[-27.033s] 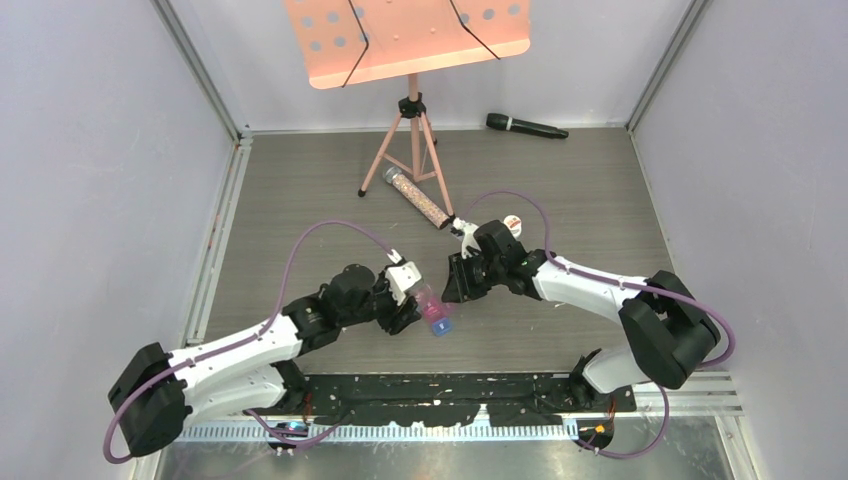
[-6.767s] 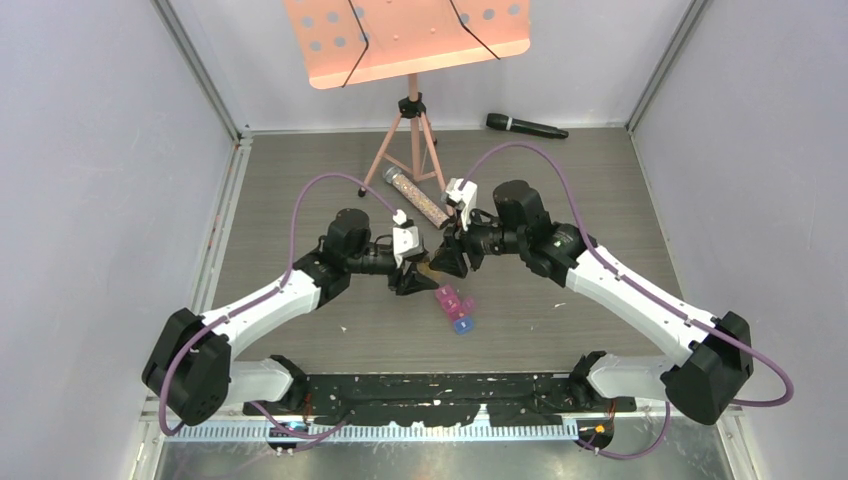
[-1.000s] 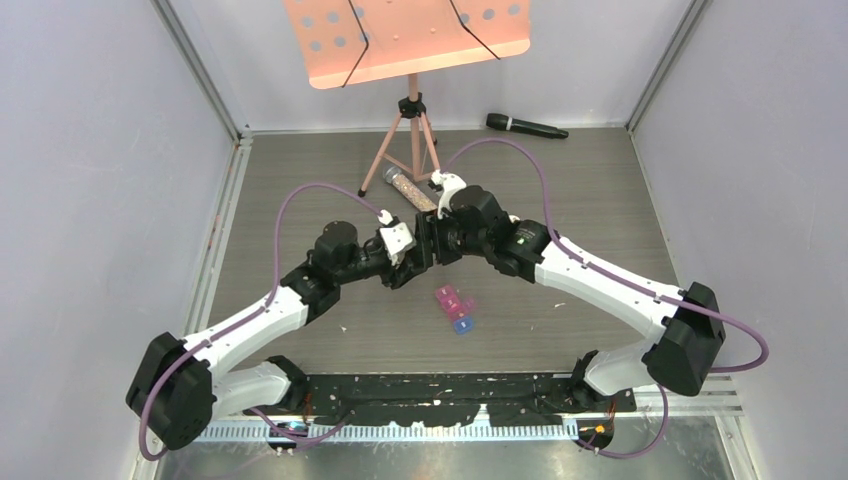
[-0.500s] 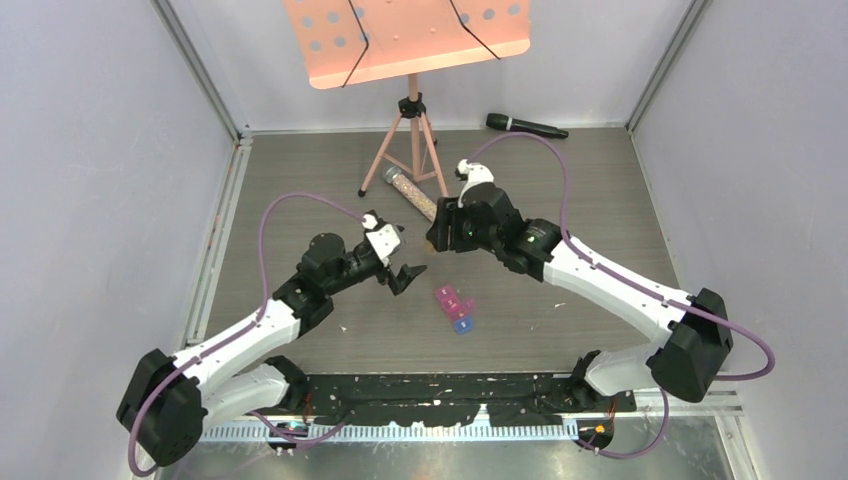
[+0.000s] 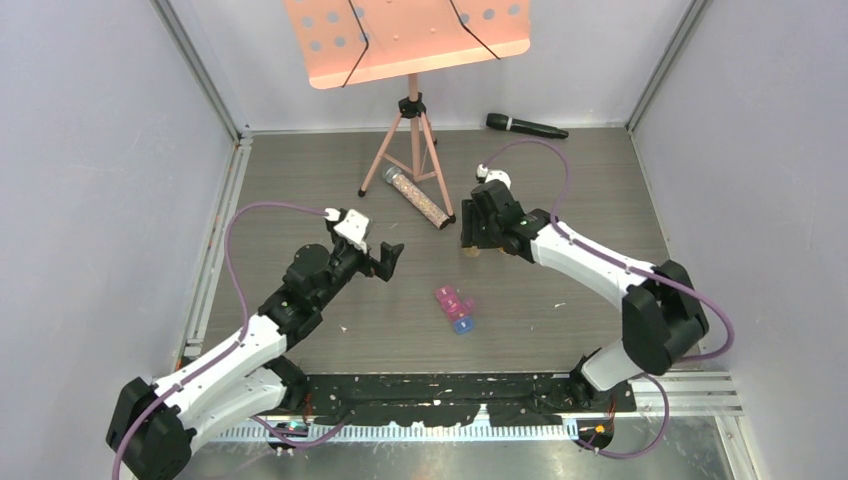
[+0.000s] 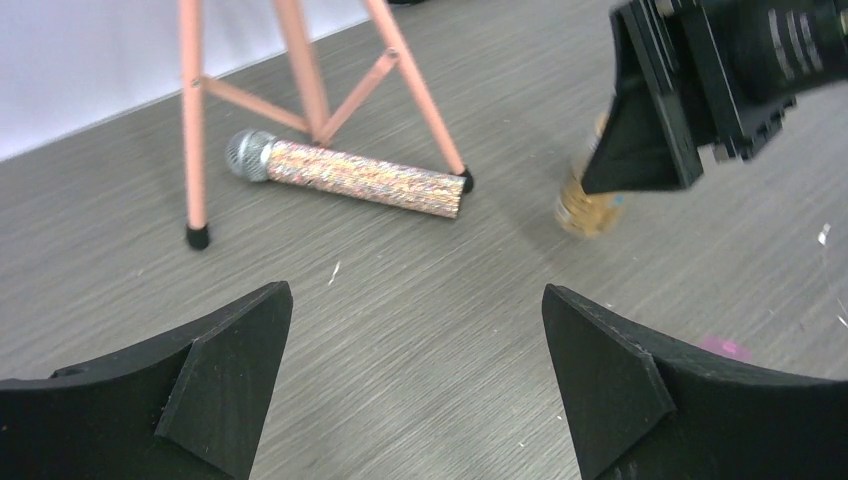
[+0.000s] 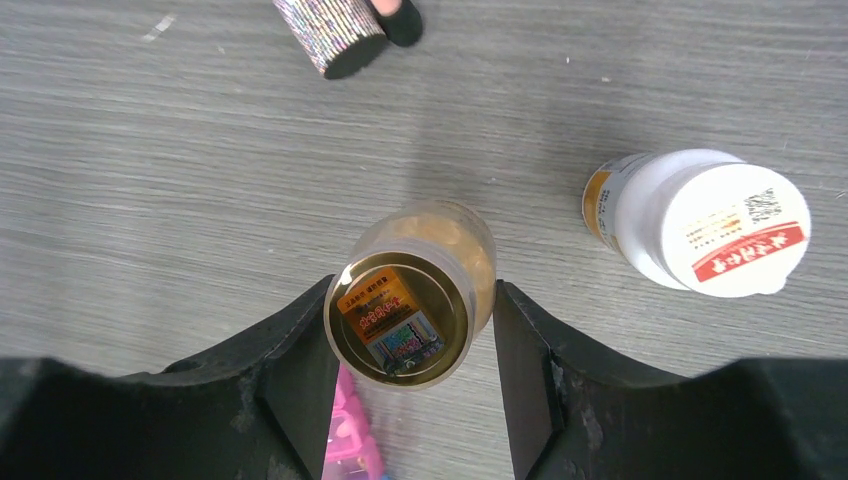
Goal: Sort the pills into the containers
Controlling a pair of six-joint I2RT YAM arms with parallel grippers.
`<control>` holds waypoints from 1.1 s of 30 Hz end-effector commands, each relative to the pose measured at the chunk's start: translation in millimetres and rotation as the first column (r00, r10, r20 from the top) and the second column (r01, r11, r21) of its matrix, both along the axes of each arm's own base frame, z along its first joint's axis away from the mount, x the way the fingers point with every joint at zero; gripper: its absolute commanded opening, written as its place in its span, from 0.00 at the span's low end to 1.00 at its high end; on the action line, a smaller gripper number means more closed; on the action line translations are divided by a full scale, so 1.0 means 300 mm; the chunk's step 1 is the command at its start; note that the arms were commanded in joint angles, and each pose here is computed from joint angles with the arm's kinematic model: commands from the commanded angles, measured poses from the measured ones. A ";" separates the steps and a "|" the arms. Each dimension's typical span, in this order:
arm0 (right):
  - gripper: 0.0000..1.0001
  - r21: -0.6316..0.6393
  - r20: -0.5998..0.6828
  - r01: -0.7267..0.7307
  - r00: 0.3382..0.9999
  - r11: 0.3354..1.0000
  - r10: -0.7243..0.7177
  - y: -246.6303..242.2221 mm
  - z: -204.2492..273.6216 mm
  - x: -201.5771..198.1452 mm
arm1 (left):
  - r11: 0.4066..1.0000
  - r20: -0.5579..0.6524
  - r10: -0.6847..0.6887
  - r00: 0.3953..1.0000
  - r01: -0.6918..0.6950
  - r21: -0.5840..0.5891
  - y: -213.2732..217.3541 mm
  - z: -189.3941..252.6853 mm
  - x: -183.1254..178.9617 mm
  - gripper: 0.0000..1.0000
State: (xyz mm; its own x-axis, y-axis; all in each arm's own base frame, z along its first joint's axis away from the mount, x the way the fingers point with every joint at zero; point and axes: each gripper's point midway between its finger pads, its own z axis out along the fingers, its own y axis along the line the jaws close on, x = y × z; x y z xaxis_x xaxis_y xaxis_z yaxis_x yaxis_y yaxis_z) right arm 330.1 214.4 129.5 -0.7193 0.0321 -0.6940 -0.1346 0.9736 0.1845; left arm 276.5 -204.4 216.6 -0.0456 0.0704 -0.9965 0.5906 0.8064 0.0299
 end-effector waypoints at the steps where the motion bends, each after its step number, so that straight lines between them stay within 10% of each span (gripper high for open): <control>1: 0.23 -0.009 0.055 0.015 0.998 1.000 -0.015 0.013 0.022 0.068 | 0.977 -0.017 0.197 0.980 -0.198 -0.081 0.098 0.055 0.037 1.00; 12: 0.29 -0.050 0.016 0.040 0.999 0.998 -0.039 0.013 -0.078 0.092 | 0.936 -0.085 0.298 0.951 -0.309 -0.170 0.168 0.026 0.018 0.99; 23: 0.72 -0.016 0.003 0.041 0.999 0.999 -0.041 0.023 -0.023 0.082 | 0.971 -0.217 0.199 0.956 -0.223 -0.089 0.089 -0.109 0.003 0.99; 33: 0.75 0.034 0.032 0.025 0.999 0.999 -0.026 -0.051 0.123 -0.009 | 0.954 -0.497 -0.056 0.866 -0.102 -0.284 -0.105 -0.249 -0.073 0.83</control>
